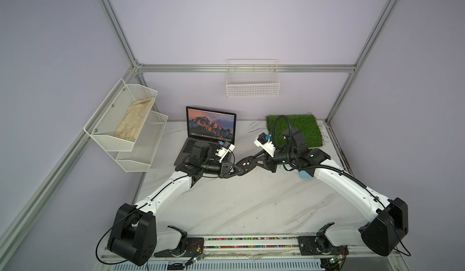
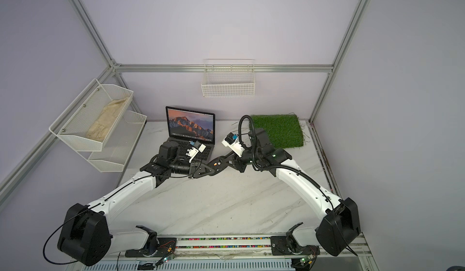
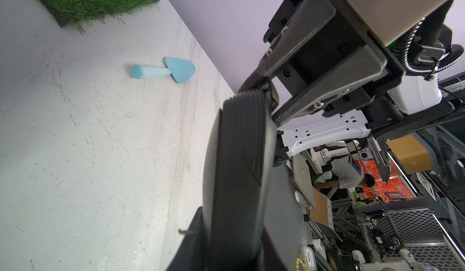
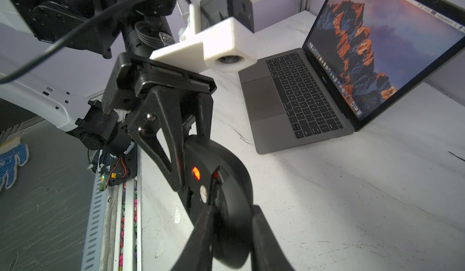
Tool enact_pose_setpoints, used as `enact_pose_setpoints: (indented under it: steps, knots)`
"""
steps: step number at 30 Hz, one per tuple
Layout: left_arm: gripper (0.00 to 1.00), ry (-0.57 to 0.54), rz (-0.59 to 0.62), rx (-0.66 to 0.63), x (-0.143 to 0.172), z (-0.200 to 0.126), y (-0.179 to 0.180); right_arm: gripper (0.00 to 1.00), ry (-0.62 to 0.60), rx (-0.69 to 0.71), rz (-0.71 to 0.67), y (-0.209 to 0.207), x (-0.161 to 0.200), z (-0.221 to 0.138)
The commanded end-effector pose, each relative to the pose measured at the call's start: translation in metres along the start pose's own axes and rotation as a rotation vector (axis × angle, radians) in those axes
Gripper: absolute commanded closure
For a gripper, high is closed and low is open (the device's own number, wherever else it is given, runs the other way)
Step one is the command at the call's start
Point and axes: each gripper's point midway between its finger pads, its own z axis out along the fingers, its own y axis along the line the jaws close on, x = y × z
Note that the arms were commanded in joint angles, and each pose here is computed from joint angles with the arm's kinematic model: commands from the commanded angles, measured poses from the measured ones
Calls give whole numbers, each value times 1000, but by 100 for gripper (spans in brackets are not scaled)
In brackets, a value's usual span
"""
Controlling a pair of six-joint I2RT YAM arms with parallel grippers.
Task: Insert the wireless mouse receiver into the laptop
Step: Remove the lid from the mouse.
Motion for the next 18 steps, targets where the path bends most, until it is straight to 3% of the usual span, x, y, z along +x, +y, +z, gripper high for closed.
enact_pose_setpoints:
  steps: [1,14,18]
  knots:
    - [100,-97,80,-51,-38,-10,-3,100,-19,-98,-21,26,-1,-10]
    - [100,-117,67,-120,-44,-10,13,100,-42,-97,-19,27,-6,-20]
    - [100,-138,58,-187,-47,-12,25,100,-24,-30,13,16,-2,-19]
